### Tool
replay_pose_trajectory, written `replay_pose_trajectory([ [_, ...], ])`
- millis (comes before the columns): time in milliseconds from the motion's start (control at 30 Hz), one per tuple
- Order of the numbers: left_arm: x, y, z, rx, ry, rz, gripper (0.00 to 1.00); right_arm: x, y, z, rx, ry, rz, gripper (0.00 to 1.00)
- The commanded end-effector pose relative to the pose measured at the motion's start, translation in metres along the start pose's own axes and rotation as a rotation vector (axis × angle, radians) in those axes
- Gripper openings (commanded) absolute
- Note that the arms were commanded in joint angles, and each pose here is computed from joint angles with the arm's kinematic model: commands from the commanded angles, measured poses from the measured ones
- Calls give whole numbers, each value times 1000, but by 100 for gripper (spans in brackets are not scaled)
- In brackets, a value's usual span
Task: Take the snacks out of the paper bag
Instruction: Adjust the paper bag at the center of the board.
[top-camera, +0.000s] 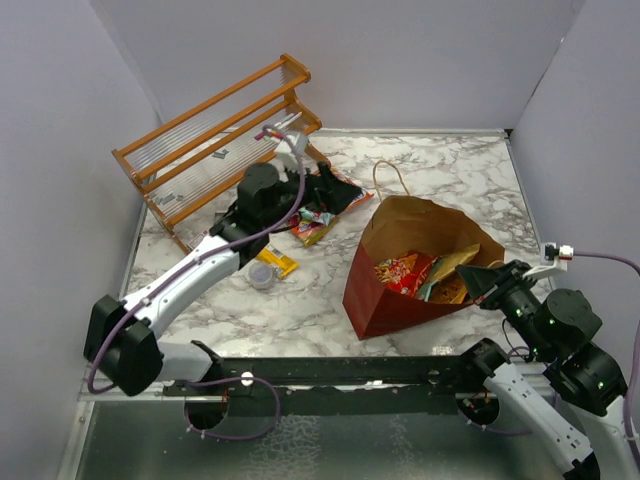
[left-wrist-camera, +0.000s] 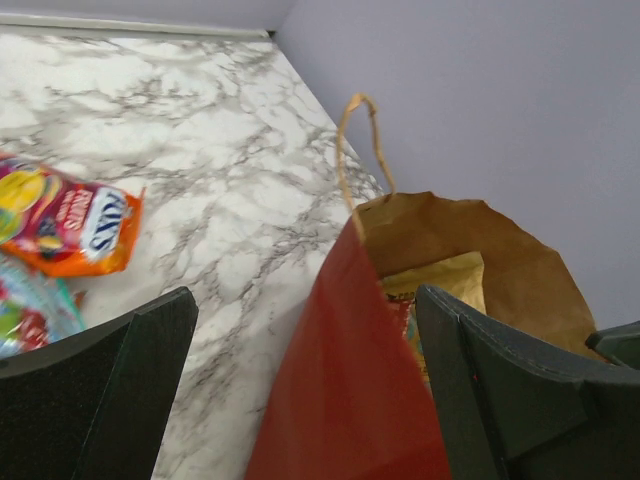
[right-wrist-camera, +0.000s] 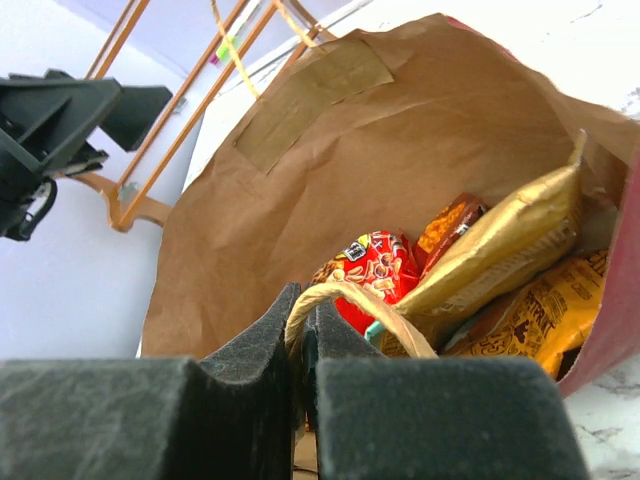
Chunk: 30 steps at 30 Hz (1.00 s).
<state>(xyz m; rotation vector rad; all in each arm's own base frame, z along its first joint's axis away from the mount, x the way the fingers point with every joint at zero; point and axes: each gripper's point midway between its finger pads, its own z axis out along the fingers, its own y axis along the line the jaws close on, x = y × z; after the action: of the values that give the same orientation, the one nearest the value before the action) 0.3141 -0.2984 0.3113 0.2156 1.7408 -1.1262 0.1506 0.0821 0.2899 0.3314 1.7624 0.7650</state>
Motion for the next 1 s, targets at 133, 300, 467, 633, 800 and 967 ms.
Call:
replay_pose_trajectory([
  [133, 7, -23, 70, 28, 106, 2, 88, -21, -8, -11, 63, -93, 90, 7],
  [300, 17, -23, 96, 41, 121, -28, 78, -27, -4, -17, 57, -96, 80, 10],
  [467, 20, -25, 115, 71, 132, -59, 62, -28, -5, -26, 69, -89, 108, 18],
  [633, 4, -49, 125, 175, 100, -90, 24, -27, -6, -30, 100, -64, 174, 37],
  [800, -22, -71, 113, 237, 24, -96, 5, -17, -6, -26, 141, -20, 294, 51],
  [967, -37, -85, 82, 282, -68, -125, 0, -16, -2, -17, 132, -35, 408, 54],
])
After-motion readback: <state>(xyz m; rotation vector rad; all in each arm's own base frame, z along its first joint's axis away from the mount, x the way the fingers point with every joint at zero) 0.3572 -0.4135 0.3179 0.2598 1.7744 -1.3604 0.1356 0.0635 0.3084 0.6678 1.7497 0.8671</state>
